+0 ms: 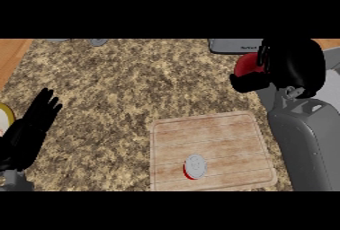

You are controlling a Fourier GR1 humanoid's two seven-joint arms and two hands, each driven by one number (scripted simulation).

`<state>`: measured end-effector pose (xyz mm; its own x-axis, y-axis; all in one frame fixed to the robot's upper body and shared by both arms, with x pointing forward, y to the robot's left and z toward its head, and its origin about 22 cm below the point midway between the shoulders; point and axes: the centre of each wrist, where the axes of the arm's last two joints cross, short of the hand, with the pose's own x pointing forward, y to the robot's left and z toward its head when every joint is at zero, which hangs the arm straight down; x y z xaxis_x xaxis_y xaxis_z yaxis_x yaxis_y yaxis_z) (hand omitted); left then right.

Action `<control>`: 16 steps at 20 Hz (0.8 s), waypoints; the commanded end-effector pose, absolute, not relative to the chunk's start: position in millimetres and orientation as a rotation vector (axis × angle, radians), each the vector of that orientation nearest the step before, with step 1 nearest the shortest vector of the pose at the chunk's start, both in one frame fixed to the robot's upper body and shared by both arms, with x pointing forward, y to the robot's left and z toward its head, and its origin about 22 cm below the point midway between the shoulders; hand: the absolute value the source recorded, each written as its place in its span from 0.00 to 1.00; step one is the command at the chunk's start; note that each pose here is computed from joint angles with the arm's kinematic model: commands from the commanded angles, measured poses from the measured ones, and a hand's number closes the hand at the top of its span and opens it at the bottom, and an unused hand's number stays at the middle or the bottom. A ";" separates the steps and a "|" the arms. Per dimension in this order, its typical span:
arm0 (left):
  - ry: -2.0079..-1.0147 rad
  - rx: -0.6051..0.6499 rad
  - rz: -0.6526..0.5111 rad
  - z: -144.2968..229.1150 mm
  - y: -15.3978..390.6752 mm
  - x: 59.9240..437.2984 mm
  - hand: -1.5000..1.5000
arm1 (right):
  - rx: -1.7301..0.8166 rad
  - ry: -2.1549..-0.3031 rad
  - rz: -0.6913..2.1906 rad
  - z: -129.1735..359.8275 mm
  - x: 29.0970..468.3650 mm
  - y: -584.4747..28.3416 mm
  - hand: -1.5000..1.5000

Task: Pick the pear from the cutting board and place it in the cardboard box

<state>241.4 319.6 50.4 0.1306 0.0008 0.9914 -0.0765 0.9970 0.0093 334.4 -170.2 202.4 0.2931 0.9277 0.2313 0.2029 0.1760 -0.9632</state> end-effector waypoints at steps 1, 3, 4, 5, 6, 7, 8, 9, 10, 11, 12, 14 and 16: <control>-1.432 0.055 0.048 51.8 323.0 238.7 0.50 | -1.460 -1.157 0.587 231.6 323.7 -187.6 1.00; -1.442 0.052 0.061 42.2 328.9 244.1 0.50 | -1.448 -1.184 0.503 256.9 319.6 -187.1 1.00; -1.454 0.070 0.069 48.1 308.9 245.3 0.50 | -1.473 -1.166 0.489 260.9 317.8 -187.8 1.00; -1.443 0.062 0.067 56.8 324.6 244.9 0.50 | -1.512 -1.118 0.491 257.2 314.8 -208.2 1.00; -1.438 0.034 0.056 41.0 309.0 247.0 0.50 | -1.522 -1.118 0.470 253.1 330.8 -212.2 1.00; -1.441 0.041 0.054 55.6 327.3 251.8 0.50 | -1.527 -1.112 0.467 271.4 315.1 -221.2 1.00; -1.453 0.056 0.053 57.2 320.2 237.3 0.50 | -1.527 -1.105 0.436 266.6 322.8 -228.2 1.00; -1.428 0.054 0.044 52.9 317.3 239.3 0.50 | -1.537 -1.112 0.426 258.6 335.9 -237.1 1.00; -1.452 0.072 0.043 49.6 316.5 249.1 0.50 | -1.536 -1.104 0.426 279.8 326.1 -231.9 1.00; -1.450 0.051 0.045 54.4 326.2 254.3 0.50 | -1.531 -1.089 0.435 260.8 320.9 -247.8 1.00; -1.443 0.060 0.050 38.4 340.0 230.5 0.50 | -1.539 -1.071 0.458 260.0 320.2 -245.8 1.00; -1.450 0.048 0.037 59.9 303.6 258.9 0.50 | -1.541 -1.028 0.500 269.4 345.7 -281.8 1.00; -1.445 0.057 0.051 40.4 313.4 244.6 0.50 | -1.548 -1.019 0.508 261.8 336.3 -262.2 1.00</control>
